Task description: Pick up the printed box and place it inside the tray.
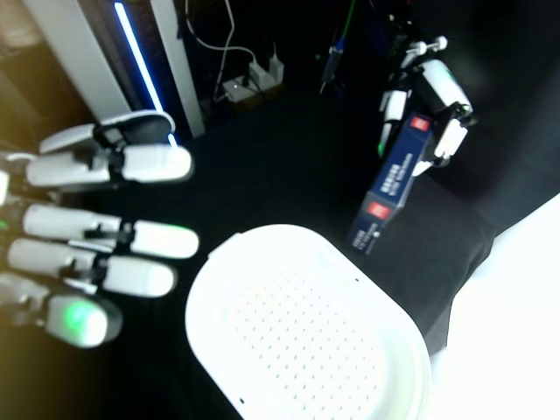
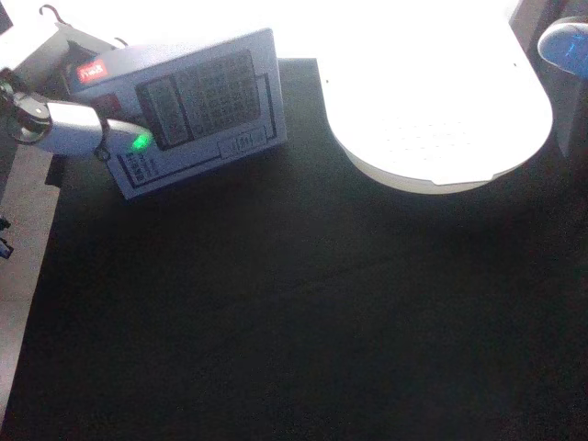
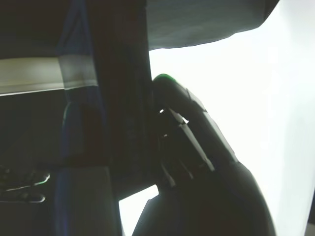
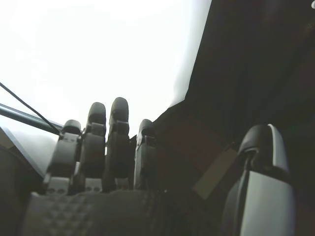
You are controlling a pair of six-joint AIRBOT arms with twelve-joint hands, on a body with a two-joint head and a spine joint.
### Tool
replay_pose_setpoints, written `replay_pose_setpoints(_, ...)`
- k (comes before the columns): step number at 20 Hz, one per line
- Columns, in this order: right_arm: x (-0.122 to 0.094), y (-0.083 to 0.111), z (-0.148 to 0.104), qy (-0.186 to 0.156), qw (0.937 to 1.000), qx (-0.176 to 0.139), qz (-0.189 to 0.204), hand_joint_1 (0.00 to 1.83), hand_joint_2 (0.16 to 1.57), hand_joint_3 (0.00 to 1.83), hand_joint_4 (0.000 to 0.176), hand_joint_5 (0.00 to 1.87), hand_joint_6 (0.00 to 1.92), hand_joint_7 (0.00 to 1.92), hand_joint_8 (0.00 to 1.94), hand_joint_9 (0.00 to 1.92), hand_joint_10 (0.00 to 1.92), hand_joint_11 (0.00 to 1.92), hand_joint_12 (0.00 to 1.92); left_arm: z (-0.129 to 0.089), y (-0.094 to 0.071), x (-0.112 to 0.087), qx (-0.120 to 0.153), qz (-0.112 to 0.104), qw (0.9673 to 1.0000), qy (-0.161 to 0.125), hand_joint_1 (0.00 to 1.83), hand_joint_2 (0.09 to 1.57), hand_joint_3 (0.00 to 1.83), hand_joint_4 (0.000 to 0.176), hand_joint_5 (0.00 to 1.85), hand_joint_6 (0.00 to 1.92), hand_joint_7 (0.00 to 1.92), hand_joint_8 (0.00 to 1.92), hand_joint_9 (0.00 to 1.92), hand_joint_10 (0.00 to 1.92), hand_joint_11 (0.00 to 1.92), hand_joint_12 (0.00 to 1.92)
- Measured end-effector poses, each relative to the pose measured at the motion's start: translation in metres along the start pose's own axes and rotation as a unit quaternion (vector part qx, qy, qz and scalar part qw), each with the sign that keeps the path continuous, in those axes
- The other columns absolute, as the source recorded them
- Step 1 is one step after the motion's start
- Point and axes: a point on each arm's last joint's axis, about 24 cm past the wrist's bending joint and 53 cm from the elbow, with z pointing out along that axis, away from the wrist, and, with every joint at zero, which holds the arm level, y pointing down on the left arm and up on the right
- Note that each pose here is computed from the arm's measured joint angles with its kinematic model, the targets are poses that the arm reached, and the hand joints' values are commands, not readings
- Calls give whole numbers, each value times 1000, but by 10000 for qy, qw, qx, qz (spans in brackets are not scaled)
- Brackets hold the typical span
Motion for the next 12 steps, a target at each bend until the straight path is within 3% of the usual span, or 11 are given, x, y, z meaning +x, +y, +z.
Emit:
replay_pose_setpoints(1, 0, 0, 0, 2, 10000, 3, 0, 495, 724, 0, 176, 296, 3, 534, 3, 345, 3, 0, 828, 1, -2, -3, 24, -44, 10000, -31, 1290, 1060, 2, 0, 972, 849, 1217, 769, 1406, 383, 1132, 1081)
replay_pose_setpoints(2, 0, 0, 0, 3, 10000, -2, -3, 503, 723, 0, 176, 302, 4, 528, 0, 348, 4, 0, 833, 3, -6, -5, 78, -78, 9999, -54, 1291, 1057, 0, 0, 971, 864, 1231, 737, 1408, 406, 1141, 1066)
replay_pose_setpoints(3, 0, 0, 0, 3, 10000, -3, -8, 519, 726, 0, 164, 299, 2, 515, 0, 337, 0, 0, 839, 4, -13, -8, 176, -92, 9998, -66, 1286, 1064, 2, 0, 951, 915, 1214, 751, 1398, 425, 1157, 1055)
replay_pose_setpoints(4, 0, 0, 0, 7, 10000, -5, -17, 517, 727, 0, 163, 298, 1, 513, 0, 331, 1, 0, 861, 5, -21, -12, 298, -37, 9995, -77, 1252, 1095, 7, 0, 916, 1000, 1104, 906, 1316, 436, 1090, 1025)
replay_pose_setpoints(6, -2, -1, 0, -23, 10000, 8, -24, 530, 703, 0, 153, 296, 0, 486, 0, 320, 0, 0, 844, 7, -42, -23, 562, 113, 9983, -115, 1243, 1109, 3, 0, 921, 977, 1055, 995, 1256, 469, 1098, 1038)
replay_pose_setpoints(7, -3, -2, 1, -20, 10000, 14, -37, 555, 690, 0, 145, 303, 1, 448, 0, 357, 11, 0, 755, 9, -50, -28, 654, 167, 9976, -139, 1245, 1108, 0, 0, 957, 915, 1037, 1036, 1203, 536, 994, 1174)
replay_pose_setpoints(8, -3, -2, 1, -5, 10000, 10, -49, 555, 696, 0, 144, 291, 0, 442, 0, 414, 22, 0, 664, 9, -61, -35, 792, 204, 9965, -198, 1255, 1096, 1, 0, 968, 890, 1069, 1001, 1180, 653, 970, 1244)
replay_pose_setpoints(9, -3, -3, 1, -8, 10000, 14, -54, 579, 715, 4, 162, 297, 1, 464, 4, 513, 40, 0, 587, 9, -67, -36, 873, 221, 9957, -213, 1237, 1105, 0, 0, 1013, 850, 998, 1081, 1122, 755, 970, 1269)
replay_pose_setpoints(10, -2, -4, 1, -4, 10000, 18, -56, 607, 731, 9, 162, 286, 0, 457, 0, 471, 16, 0, 576, 8, -74, -36, 954, 245, 9949, -199, 1221, 1132, 0, 0, 1007, 875, 901, 1210, 1035, 901, 951, 1310)
replay_pose_setpoints(11, -2, -5, 1, 3, 10000, 31, -60, 631, 752, 7, 173, 274, 5, 440, 5, 348, 5, 0, 779, 8, -80, -34, 1034, 310, 9940, -166, 1240, 1149, 0, 0, 996, 790, 870, 1359, 945, 1110, 901, 1420)
replay_pose_setpoints(12, 0, -8, 1, 21, 10000, 72, -54, 649, 738, 0, 175, 275, 5, 423, 6, 307, 9, 0, 947, 8, -88, -32, 1120, 305, 9931, -146, 1248, 1151, 0, 0, 962, 788, 897, 1362, 974, 1184, 958, 1401)
